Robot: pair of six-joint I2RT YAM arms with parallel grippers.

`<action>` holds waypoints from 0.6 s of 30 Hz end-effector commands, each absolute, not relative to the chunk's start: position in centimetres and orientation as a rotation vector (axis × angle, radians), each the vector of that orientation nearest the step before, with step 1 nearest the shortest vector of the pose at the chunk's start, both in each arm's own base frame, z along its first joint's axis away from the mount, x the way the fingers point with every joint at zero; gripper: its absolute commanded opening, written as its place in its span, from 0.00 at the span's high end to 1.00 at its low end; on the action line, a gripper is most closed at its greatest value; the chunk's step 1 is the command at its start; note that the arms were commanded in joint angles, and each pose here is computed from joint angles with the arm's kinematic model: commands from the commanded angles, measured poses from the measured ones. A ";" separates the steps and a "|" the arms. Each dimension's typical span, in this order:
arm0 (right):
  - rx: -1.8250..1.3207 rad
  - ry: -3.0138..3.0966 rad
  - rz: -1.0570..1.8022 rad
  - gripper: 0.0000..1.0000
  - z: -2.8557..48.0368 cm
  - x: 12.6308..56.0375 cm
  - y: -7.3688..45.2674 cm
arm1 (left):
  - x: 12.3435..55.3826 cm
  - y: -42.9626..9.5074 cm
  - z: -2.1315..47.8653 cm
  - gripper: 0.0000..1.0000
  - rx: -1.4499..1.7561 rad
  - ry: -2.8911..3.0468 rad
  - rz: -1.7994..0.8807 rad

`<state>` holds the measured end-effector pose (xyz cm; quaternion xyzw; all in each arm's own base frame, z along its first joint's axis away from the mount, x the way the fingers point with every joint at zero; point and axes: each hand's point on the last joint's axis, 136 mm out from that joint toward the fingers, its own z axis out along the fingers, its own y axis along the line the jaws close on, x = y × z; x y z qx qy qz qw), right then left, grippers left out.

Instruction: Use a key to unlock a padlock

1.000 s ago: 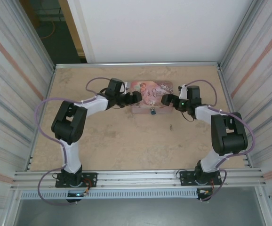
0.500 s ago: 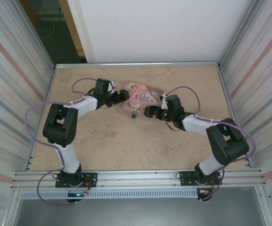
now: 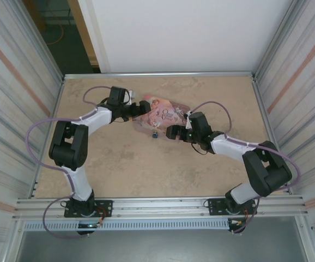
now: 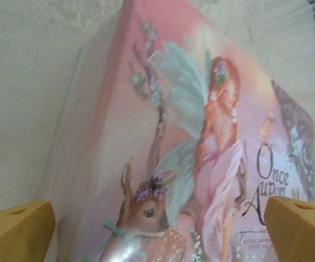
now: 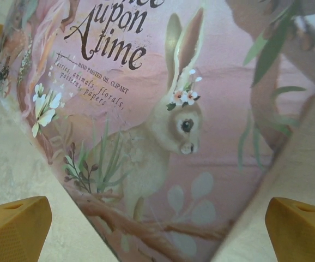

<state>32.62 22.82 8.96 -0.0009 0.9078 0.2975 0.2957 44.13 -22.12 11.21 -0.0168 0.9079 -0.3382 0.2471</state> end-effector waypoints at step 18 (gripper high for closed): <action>0.318 2.604 0.580 0.12 10.2 25.8 10.8 | 32.0 -14.4 17.1 0.01 -0.078 2.275 -0.830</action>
